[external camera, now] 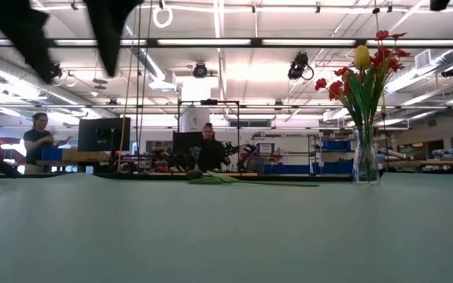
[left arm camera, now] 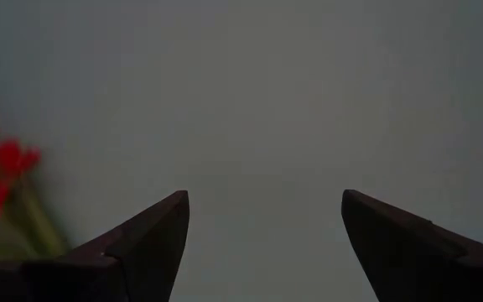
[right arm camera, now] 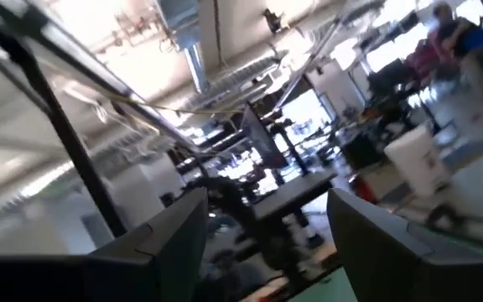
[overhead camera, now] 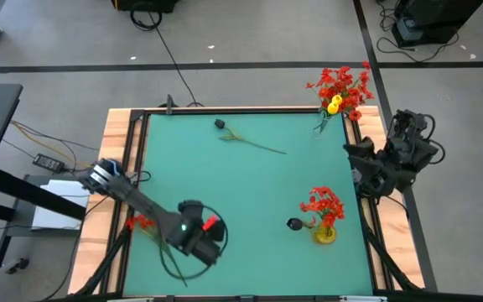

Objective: Sort flowers into vase by color
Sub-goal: Put the red flowers into the yellow vase

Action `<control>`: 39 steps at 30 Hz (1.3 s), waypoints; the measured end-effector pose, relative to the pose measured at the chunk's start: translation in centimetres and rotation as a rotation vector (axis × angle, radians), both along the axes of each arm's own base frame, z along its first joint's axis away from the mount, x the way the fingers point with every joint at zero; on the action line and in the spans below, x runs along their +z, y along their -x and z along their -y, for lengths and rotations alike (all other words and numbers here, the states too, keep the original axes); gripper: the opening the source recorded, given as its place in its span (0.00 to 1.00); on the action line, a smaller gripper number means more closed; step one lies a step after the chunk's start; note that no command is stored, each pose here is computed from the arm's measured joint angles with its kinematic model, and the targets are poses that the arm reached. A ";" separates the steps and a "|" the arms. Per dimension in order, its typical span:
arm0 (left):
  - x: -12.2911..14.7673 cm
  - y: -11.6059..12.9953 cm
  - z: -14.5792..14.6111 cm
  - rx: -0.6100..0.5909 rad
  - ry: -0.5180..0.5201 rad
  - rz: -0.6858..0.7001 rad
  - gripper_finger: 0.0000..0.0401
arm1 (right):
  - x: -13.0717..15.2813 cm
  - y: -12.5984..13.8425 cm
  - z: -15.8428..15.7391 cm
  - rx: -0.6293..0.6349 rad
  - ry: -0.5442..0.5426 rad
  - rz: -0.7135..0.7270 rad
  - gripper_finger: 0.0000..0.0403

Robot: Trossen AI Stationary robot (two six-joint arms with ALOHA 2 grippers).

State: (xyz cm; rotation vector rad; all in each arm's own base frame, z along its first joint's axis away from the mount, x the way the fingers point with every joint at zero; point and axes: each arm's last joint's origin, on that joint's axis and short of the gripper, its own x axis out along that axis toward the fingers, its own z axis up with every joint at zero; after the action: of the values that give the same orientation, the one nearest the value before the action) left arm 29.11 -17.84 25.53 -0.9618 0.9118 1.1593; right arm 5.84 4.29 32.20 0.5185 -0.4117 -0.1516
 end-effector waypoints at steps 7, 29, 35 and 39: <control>-3.7 0.3 3.7 -0.033 0.119 -0.118 0.79 | 2.1 0.4 0.0 0.082 0.122 0.135 0.62; -7.6 1.9 2.0 0.100 0.244 -0.300 0.79 | 1.7 0.2 0.4 -0.033 0.022 -0.022 0.62; -6.8 4.7 3.8 0.038 0.292 -0.330 0.79 | 1.6 0.2 0.4 -0.044 -0.001 -0.036 0.62; -8.1 6.6 4.3 0.009 0.334 -0.355 0.79 | 1.6 0.2 0.4 -0.052 -0.004 -0.045 0.62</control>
State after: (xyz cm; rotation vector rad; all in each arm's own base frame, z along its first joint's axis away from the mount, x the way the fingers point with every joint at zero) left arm 22.47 -22.15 17.48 -1.0423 1.4215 1.2304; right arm 5.67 3.87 33.80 0.5073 -0.3814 -0.2139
